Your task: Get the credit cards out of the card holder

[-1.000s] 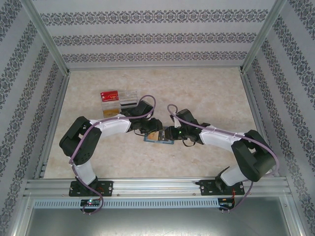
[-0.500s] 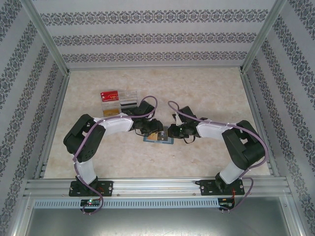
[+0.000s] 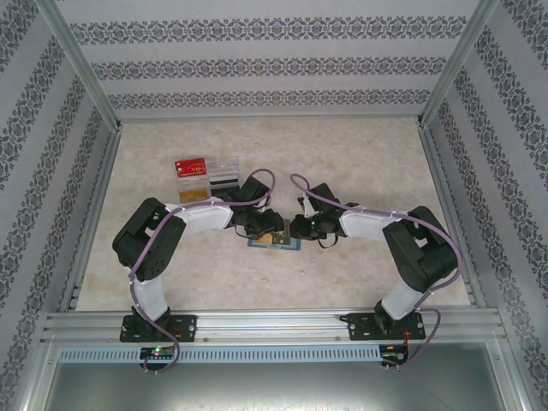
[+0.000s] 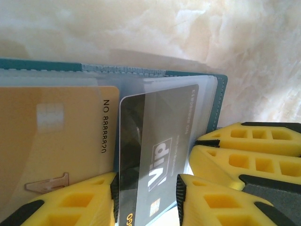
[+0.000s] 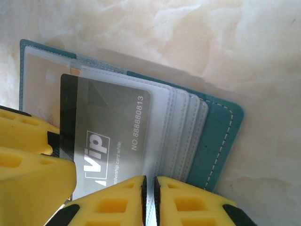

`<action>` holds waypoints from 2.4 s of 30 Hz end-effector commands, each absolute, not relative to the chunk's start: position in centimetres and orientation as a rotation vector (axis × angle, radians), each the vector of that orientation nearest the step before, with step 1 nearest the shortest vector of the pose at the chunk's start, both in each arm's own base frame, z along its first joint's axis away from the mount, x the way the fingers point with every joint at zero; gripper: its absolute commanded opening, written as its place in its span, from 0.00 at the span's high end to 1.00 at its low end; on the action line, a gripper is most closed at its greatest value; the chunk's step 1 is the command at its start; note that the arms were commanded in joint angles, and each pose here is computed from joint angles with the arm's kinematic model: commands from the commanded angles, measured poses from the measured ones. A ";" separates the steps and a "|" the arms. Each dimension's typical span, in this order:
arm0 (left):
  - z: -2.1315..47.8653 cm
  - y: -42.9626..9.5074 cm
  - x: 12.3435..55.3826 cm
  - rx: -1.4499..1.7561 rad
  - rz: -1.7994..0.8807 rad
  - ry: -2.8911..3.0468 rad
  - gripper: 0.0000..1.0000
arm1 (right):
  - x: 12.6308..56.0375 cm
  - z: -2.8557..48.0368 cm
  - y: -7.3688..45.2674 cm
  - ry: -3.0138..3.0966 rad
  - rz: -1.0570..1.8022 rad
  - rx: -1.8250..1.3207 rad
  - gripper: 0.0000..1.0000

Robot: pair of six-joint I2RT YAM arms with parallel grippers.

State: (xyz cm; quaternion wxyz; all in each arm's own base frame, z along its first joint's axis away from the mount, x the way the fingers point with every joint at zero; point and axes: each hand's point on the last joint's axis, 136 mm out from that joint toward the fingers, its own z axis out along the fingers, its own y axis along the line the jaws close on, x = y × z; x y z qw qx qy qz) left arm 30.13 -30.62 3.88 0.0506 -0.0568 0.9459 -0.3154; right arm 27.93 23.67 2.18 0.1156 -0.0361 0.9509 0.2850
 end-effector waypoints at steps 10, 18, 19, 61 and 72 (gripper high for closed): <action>7.3 -31.6 30.0 -0.035 -1.165 2.740 0.80 | 27.1 0.7 22.5 2.861 0.771 -0.075 0.84; 6.9 -30.8 29.6 -0.031 -1.130 2.748 0.89 | 27.1 0.8 22.4 2.855 0.761 -0.074 0.84; 6.9 -30.7 29.6 -0.034 -1.126 2.747 0.90 | 27.1 0.8 22.4 2.856 0.762 -0.072 0.84; 21.3 -22.9 30.1 -0.033 -1.093 2.437 1.00 | 32.3 19.4 31.2 2.285 1.490 -0.183 0.33; 27.5 -22.5 29.8 -0.119 -1.520 2.249 1.00 | 32.9 27.3 34.1 2.064 1.935 -0.215 0.47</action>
